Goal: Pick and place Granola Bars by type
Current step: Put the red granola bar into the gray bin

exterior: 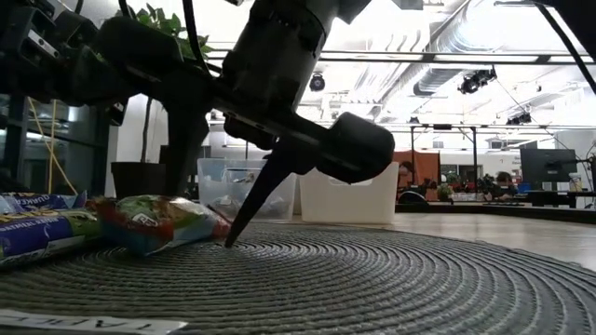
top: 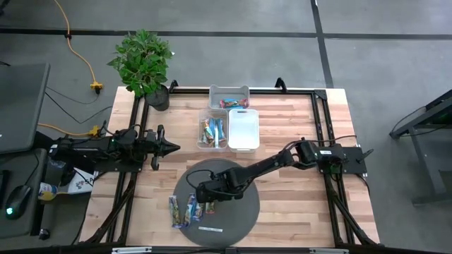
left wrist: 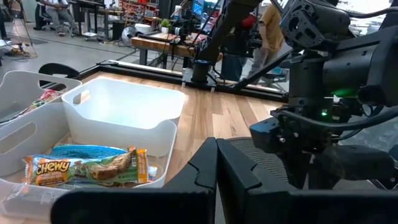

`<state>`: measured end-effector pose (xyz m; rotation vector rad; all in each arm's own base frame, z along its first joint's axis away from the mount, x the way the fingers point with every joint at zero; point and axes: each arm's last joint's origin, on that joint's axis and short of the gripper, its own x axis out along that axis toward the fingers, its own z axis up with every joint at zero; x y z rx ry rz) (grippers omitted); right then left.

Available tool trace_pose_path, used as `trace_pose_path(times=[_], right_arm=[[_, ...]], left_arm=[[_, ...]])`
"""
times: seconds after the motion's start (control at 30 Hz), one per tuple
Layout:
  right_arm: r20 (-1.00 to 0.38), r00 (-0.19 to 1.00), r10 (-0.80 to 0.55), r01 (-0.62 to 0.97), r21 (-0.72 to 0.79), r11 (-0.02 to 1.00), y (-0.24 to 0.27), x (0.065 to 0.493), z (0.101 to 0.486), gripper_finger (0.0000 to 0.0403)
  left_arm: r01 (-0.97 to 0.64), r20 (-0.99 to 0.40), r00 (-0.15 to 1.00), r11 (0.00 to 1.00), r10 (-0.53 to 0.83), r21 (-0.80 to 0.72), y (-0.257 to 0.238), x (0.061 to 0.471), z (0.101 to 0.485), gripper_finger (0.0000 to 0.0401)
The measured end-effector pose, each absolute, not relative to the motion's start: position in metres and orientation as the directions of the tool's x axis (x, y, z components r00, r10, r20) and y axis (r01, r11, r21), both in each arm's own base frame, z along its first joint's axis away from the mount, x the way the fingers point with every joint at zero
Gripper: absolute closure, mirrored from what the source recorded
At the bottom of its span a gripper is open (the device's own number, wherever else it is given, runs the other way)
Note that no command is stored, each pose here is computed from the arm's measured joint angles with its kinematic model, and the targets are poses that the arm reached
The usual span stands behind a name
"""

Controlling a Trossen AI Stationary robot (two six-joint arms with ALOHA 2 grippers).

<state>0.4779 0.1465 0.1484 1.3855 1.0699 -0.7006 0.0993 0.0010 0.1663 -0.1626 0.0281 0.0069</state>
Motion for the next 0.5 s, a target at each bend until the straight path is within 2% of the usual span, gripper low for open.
trace_pose_path(times=[0.2, 0.5], right_arm=[[-0.897, 0.403, 0.18, 0.898, 0.426, 0.115, 0.1454, 0.4785, 0.148, 0.0278], [-0.892, 0.416, 0.18, 0.89, 0.44, 0.123, 0.1457, 0.4795, 0.1483, 0.0313]], left_arm=[[-0.009, -0.028, 1.0, 0.987, 0.005, -0.162, 0.001, 0.0993, 0.1663, 0.0401], [-0.009, -0.029, 1.0, 0.987, 0.005, -0.162, 0.001, 0.0993, 0.1662, 0.0401]])
